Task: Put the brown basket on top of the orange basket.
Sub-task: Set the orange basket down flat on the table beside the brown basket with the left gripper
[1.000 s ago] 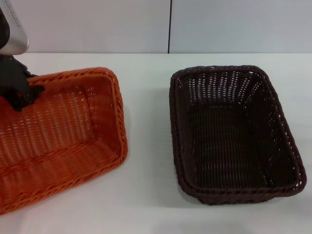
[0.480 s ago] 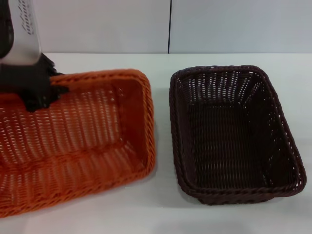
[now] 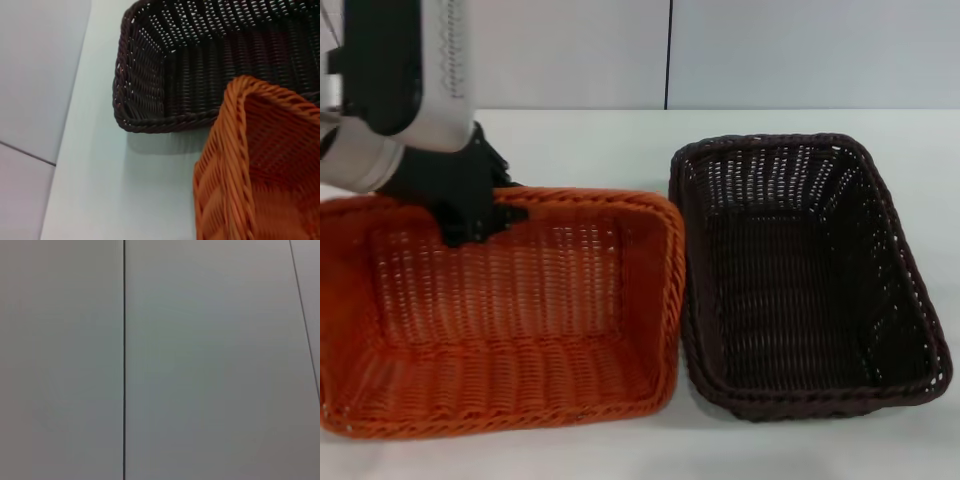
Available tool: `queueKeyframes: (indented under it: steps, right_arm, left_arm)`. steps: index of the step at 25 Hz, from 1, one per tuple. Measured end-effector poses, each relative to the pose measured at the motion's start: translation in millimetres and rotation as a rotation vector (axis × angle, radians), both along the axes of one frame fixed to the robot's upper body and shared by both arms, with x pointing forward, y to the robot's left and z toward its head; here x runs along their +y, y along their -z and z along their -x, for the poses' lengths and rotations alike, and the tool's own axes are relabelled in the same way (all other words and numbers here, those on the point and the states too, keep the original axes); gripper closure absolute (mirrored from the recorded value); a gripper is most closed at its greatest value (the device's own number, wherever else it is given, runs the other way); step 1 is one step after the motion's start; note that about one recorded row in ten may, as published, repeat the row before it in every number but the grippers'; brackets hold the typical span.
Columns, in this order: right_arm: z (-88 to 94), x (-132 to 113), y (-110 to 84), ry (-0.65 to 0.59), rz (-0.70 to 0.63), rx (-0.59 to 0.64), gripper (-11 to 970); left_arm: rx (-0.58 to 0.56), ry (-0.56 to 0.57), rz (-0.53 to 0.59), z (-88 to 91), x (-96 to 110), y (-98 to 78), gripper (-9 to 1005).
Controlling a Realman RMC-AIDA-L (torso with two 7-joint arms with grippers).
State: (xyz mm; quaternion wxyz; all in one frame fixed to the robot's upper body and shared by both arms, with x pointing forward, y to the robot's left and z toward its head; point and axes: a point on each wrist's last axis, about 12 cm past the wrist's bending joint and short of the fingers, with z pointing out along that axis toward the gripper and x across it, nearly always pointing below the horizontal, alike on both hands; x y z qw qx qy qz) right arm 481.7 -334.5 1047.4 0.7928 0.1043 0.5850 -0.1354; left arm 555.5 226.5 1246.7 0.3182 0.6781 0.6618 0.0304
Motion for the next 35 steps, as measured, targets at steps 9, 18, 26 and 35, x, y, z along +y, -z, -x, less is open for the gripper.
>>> queueKeyframes:
  steps: [9, 18, 26, 35]
  right_arm:
    - [-0.9, -0.5, 0.6, -0.002, 0.003, 0.006, 263]
    - [-0.4, -1.6, 0.8, -0.001, 0.004, 0.008, 262]
    - [0.5, -1.5, -0.4, 0.002, 0.000, -0.001, 261]
    - [0.6, -0.2, -0.9, -0.004, 0.001, -0.005, 262]
  left_arm:
    - [0.037, -0.023, 0.016, -50.0, -13.9, 30.4, 821]
    - [-0.054, -0.133, 0.051, -70.3, -17.2, 34.7, 813]
    - [-0.060, -0.150, 0.004, -74.4, -20.9, 44.2, 561]
    - [-0.201, -0.187, 0.008, -76.2, -22.5, 39.7, 199]
